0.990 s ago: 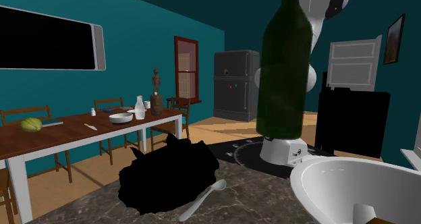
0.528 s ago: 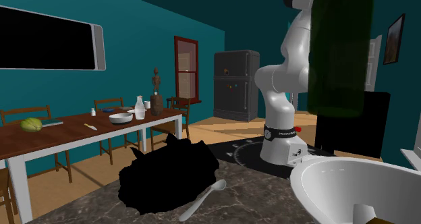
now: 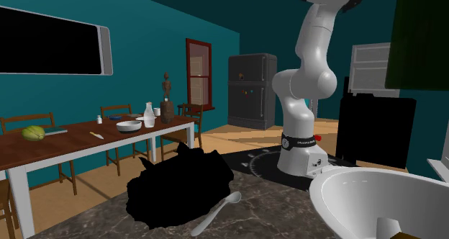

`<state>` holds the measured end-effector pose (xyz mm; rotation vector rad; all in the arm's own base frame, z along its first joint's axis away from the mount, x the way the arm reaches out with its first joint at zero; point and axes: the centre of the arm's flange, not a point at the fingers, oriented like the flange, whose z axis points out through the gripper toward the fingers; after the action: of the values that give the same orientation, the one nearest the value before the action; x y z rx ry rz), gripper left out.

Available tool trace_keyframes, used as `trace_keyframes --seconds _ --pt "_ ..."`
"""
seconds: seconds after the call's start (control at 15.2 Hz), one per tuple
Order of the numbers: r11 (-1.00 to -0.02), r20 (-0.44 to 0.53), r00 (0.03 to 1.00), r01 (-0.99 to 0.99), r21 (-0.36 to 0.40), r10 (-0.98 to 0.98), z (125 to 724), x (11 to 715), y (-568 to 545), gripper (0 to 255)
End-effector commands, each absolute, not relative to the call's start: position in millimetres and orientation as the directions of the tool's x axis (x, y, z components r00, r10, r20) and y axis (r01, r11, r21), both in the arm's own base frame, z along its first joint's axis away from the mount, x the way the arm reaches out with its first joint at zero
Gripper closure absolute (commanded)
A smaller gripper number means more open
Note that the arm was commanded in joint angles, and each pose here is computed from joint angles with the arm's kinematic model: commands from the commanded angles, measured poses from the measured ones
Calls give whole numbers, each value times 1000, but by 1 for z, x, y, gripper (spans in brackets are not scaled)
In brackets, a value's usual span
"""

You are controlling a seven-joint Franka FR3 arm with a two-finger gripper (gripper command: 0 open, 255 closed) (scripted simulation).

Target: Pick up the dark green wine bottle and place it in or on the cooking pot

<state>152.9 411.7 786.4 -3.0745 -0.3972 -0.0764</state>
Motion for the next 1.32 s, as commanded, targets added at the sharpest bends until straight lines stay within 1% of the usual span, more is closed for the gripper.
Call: trace_keyframes --seconds 0.0,1.25 --pt "-967 54 967 252 -38 249 799 141 431 255" --pt "-967 54 967 252 -38 249 699 141 431 255"
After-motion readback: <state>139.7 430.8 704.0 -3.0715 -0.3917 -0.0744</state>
